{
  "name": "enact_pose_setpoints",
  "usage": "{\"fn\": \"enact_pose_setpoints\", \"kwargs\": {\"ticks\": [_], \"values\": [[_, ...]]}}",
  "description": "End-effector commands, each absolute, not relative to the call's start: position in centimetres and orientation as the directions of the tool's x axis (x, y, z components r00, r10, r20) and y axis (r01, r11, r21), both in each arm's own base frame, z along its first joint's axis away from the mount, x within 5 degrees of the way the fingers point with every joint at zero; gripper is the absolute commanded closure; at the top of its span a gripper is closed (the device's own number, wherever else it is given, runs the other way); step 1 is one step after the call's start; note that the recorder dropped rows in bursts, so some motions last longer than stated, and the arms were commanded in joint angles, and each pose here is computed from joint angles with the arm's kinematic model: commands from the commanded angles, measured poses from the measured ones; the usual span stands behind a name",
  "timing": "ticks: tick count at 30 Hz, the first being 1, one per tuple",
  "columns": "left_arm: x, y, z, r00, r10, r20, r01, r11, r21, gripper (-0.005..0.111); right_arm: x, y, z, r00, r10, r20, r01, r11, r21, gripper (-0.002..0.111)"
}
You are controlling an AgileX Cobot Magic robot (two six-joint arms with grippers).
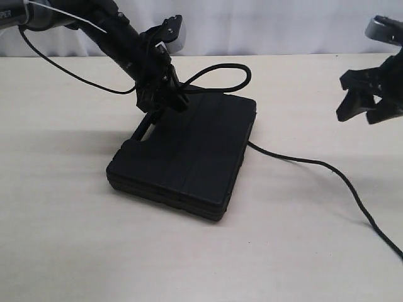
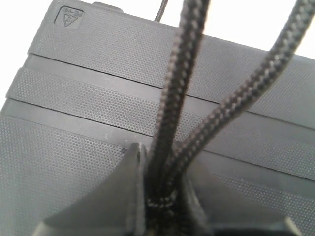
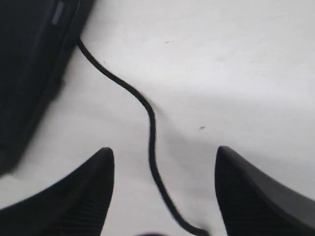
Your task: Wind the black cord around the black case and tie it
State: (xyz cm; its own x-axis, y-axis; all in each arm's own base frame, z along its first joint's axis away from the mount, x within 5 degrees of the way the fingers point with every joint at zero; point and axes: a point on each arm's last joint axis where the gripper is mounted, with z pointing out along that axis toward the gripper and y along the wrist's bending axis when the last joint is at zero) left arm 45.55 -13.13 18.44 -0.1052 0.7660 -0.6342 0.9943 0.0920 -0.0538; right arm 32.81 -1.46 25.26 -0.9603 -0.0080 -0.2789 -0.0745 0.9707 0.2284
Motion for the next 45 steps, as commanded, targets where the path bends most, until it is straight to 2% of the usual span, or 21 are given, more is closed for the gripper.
{"fn": "enact_pose_setpoints", "kwargs": {"ticks": [1,4,6,8,11,13,16,20,21,23,26,27,30,33,40,43,45], "values": [[45.5,-13.1,18.6,-0.111,0.757,-0.644,0.994,0.094,-0.062,0.107,31.2,0.3,27.6,-0.771,-0.566,-0.292,-0.577,0.815,-0.055,0.051],[45.5,-13.1,18.6,-0.111,0.757,-0.644,0.994,0.094,-0.062,0.107,30.4,1.5,26.4,-0.502,-0.832,-0.238,-0.837,0.536,-0.11,0.051],[45.5,-13.1,18.6,-0.111,0.757,-0.644,0.994,0.094,-0.062,0.107,30.0,1.9,25.3,-0.384,-0.899,-0.21,-0.903,0.414,-0.119,0.051],[45.5,-13.1,18.6,-0.111,0.757,-0.644,0.994,0.094,-0.062,0.107,30.0,1.9,24.1,-0.394,-0.896,-0.204,-0.894,0.425,-0.143,0.051],[45.5,-13.1,18.6,-0.111,0.757,-0.644,0.994,0.094,-0.062,0.107,29.8,1.1,22.3,-0.375,-0.919,-0.119,-0.904,0.391,-0.171,0.051],[45.5,-13.1,18.6,-0.111,0.757,-0.644,0.994,0.094,-0.062,0.107,29.3,0.5,21.5,-0.232,-0.973,-0.015,-0.958,0.231,-0.168,0.051],[45.5,-13.1,18.6,-0.111,0.757,-0.644,0.994,0.094,-0.062,0.107,29.0,0.1,21.4,0.084,-0.993,0.083,-0.984,-0.095,-0.148,0.053],[45.5,-13.1,18.6,-0.107,0.757,-0.644,0.994,0.091,-0.059,0.107,29.3,0.4,20.7,0.269,-0.96,0.082,-0.95,-0.278,-0.145,0.063],[45.5,-13.1,18.6,-0.107,0.757,-0.644,0.994,0.091,-0.059,0.107,29.4,0.5,20.0,0.397,-0.913,0.091,-0.901,-0.407,-0.152,0.07],[45.5,-13.1,18.6,-0.107,0.757,-0.644,0.994,0.091,-0.059,0.107,29.4,1.0,19.2,0.509,-0.856,0.088,-0.83,-0.515,-0.216,0.075],[45.5,-13.1,18.6,-0.1,0.758,-0.645,0.995,0.085,-0.054,0.107,29.8,1.4,18.2,0.484,-0.864,0.139,-0.8,-0.501,-0.33,0.075],[45.5,-13.1,18.6,-0.086,0.759,-0.645,0.996,0.075,-0.045,0.107,30.3,1.3,18.0,0.472,-0.855,0.214,-0.751,-0.517,-0.411,0.075],[45.5,-13.1,18.6,-0.086,0.759,-0.645,0.996,0.075,-0.045,0.107,30.5,1.0,18.1,0.517,-0.807,0.285,-0.709,-0.59,-0.387,0.075],[45.5,-13.1,18.6,-0.086,0.759,-0.645,0.996,0.074,-0.045,0.107,29.5,1.3,17.6,0.568,-0.788,0.238,-0.737,-0.616,-0.279,0.075],[45.5,-13.1,18.6,-0.087,0.758,-0.647,0.996,0.075,-0.046,0.107,27.4,4.9,14.4,0.616,-0.78,0.109,-0.747,-0.623,-0.232,0.075],[45.5,-13.1,18.6,-0.087,0.758,-0.647,0.996,0.075,-0.046,0.107,27.4,7.5,14.1,0.544,-0.839,0.007,-0.793,-0.518,-0.321,0.075],[45.5,-13.1,18.6,-0.087,0.758,-0.647,0.996,0.075,-0.046,0.107,27.5,9.4,14.3,0.458,-0.885,-0.08,-0.83,-0.394,-0.394,0.075]]}}
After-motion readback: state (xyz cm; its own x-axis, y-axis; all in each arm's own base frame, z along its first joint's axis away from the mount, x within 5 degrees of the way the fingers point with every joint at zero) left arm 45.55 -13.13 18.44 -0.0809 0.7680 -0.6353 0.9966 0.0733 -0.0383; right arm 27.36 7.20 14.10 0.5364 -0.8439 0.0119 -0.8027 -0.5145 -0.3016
